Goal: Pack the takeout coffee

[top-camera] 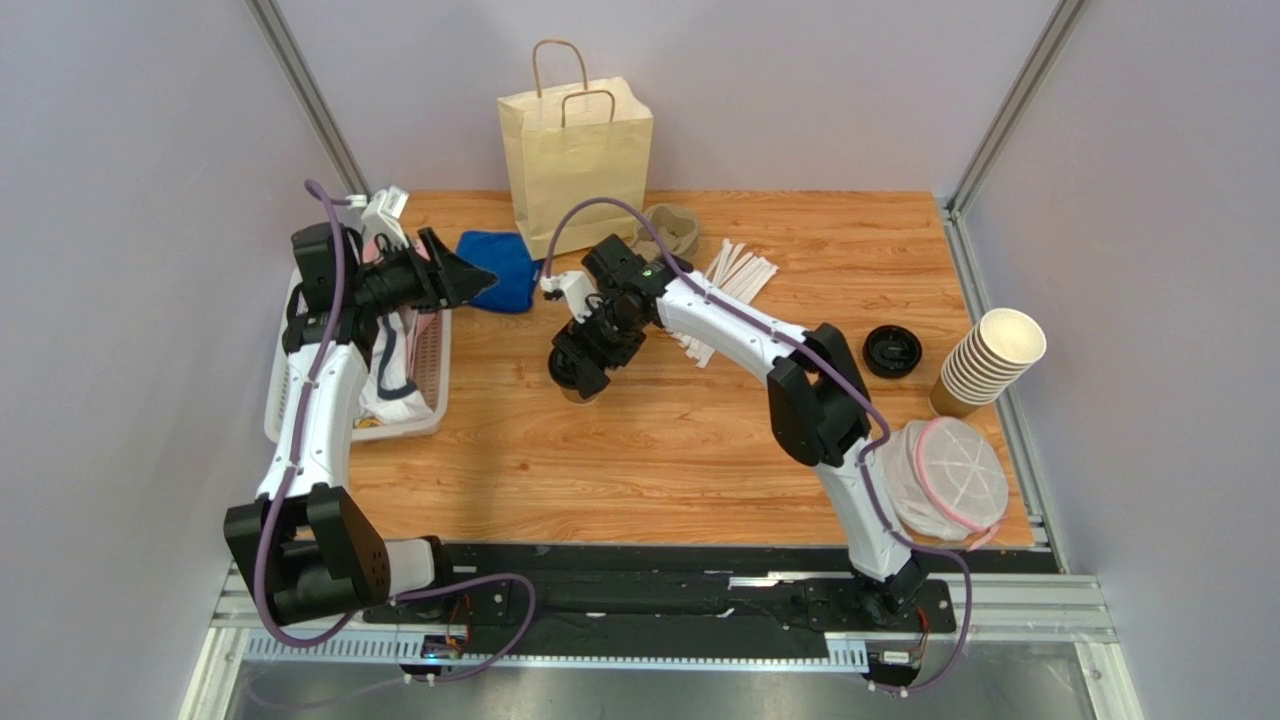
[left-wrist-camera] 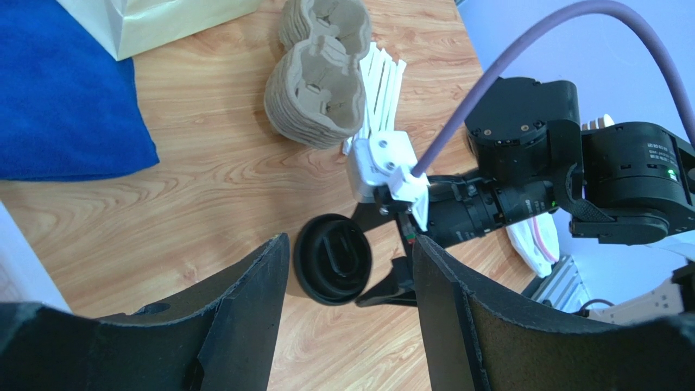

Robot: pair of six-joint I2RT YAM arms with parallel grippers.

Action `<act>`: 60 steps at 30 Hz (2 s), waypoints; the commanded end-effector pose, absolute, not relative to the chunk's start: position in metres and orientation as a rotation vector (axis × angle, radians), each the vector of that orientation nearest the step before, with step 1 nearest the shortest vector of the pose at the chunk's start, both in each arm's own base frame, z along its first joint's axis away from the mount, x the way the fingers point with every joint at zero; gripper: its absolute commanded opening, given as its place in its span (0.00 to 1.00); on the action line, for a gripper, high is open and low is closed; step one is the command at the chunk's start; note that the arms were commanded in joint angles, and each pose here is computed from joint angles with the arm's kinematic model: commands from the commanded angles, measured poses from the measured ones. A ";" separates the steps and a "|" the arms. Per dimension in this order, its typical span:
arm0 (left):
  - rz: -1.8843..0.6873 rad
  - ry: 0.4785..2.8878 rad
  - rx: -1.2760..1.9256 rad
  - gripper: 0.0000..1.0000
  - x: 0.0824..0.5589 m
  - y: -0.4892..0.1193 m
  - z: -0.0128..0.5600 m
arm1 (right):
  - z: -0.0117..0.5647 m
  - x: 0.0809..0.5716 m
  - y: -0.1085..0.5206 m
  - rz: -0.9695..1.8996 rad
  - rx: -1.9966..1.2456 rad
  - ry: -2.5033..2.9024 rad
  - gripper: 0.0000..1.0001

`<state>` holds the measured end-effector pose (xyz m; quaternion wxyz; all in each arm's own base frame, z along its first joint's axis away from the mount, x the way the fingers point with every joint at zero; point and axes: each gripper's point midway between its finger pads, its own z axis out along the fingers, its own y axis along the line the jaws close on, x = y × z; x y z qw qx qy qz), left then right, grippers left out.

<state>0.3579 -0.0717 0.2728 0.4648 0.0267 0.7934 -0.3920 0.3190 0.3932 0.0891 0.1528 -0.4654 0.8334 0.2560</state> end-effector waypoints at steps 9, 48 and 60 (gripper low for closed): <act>-0.907 1.932 0.063 0.66 0.337 -0.061 0.278 | 0.122 0.369 0.458 0.831 -1.169 2.249 0.84; -0.929 2.036 0.337 0.60 0.252 -0.083 0.300 | 0.213 0.428 0.323 0.641 -1.002 2.213 0.49; -0.917 2.043 0.295 0.60 0.241 -0.085 0.291 | 0.178 0.466 0.350 0.469 -1.013 2.153 0.43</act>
